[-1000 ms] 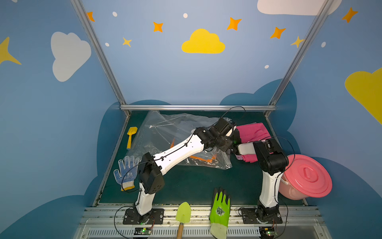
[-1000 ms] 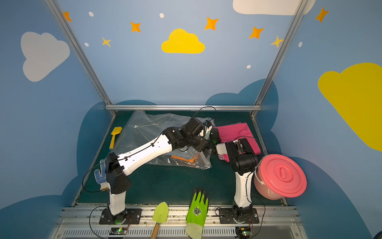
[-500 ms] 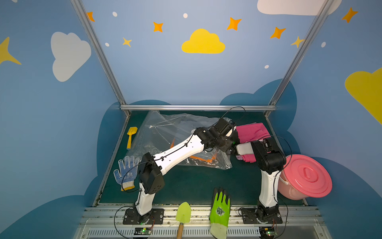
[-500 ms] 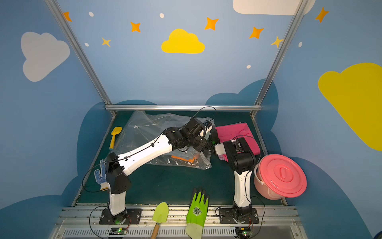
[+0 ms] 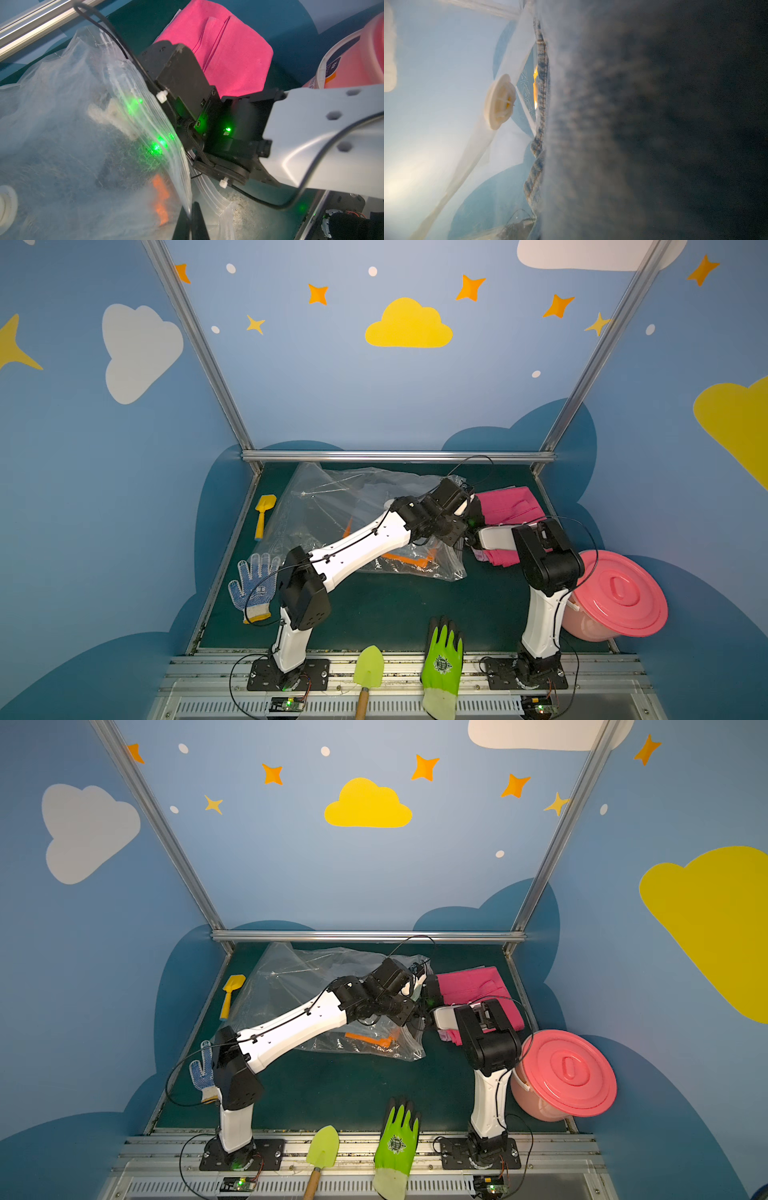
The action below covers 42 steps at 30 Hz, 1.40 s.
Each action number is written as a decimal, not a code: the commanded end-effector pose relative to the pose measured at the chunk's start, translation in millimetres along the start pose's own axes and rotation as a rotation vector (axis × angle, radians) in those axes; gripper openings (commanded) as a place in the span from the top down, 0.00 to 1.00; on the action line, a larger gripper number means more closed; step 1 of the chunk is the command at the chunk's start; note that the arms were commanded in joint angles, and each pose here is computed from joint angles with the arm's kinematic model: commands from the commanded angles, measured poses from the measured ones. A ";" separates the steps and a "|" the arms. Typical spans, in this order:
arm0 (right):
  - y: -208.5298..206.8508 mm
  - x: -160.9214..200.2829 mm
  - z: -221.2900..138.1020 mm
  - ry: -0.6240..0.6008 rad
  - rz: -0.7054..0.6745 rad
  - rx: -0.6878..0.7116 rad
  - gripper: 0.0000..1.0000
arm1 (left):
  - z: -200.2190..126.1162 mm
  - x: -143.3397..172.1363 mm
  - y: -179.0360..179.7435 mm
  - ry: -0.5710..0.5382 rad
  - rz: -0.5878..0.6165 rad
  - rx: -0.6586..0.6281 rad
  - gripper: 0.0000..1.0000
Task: Take the trousers out of the vacuum bag
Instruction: Take out the trousers from the vacuum bag.
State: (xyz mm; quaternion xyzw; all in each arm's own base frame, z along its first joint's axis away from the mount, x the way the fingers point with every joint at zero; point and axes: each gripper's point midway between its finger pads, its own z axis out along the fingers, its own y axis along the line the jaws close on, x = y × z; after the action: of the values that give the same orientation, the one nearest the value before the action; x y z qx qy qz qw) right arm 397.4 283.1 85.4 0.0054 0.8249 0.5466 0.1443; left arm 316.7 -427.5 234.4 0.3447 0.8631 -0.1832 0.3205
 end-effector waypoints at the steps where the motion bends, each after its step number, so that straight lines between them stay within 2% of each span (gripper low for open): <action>1: 23.5 -11.2 -17.5 -0.033 -0.067 -0.032 0.99 | -12.1 -6.4 -1.3 -0.022 -0.001 -0.004 0.95; 42: 74.2 -12.3 -122.9 -0.195 -0.168 -0.013 1.00 | -3.3 -12.0 7.3 -0.025 -0.027 -0.062 0.95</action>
State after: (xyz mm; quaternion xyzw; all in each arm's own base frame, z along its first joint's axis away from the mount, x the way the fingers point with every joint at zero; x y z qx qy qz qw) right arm 365.1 207.2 161.2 0.0290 0.8232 0.5274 0.2084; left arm 324.3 -424.3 244.5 0.3243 0.8666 -0.1705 0.3387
